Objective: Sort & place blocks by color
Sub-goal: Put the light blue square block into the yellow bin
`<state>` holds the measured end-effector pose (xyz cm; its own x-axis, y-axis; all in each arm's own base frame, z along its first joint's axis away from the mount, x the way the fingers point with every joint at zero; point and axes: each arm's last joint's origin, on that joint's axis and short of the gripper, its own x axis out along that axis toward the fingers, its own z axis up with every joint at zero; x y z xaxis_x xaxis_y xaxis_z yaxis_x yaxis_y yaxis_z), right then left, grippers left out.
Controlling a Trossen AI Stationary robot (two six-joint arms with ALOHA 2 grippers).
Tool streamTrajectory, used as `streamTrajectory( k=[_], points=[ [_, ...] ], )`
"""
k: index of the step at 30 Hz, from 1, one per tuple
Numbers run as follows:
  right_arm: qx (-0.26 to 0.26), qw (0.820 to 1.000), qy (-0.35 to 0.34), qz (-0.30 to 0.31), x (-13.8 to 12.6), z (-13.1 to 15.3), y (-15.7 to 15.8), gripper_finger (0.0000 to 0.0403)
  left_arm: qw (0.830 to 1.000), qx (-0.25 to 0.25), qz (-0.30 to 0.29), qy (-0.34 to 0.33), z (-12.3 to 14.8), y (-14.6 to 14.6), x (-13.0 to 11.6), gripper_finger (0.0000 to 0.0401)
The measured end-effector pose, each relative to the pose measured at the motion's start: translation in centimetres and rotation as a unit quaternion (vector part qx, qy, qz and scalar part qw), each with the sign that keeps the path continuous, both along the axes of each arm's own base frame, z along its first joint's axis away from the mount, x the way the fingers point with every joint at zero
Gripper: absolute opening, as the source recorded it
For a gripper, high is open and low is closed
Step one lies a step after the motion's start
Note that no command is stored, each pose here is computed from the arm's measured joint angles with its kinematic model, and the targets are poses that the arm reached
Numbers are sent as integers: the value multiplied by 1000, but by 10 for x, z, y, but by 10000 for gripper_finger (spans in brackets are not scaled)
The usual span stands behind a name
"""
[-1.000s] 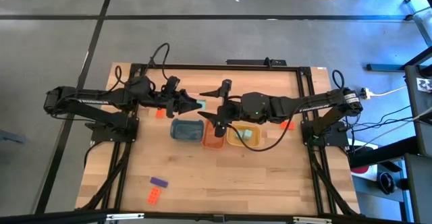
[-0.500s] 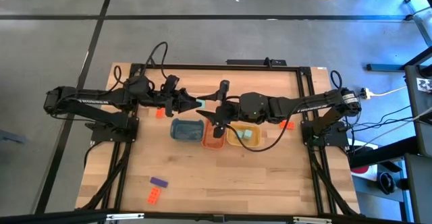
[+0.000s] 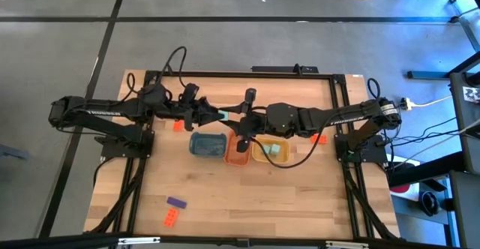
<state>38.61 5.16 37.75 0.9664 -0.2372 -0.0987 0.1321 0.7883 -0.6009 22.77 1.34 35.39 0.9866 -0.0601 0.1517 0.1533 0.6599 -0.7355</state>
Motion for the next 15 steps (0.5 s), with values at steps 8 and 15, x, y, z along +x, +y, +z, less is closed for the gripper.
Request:
streamTrajectory(
  k=[8, 15],
  points=[
    [-7, 999, 21, -41, -12, 5, 2, 134, 999, 26, 26, -20, 9, 21, -15, 181],
    [93, 985, 113, -97, -58, 10, -9, 134, 990, 127, 57, -1, 18, 35, -56, 182]
  ],
)
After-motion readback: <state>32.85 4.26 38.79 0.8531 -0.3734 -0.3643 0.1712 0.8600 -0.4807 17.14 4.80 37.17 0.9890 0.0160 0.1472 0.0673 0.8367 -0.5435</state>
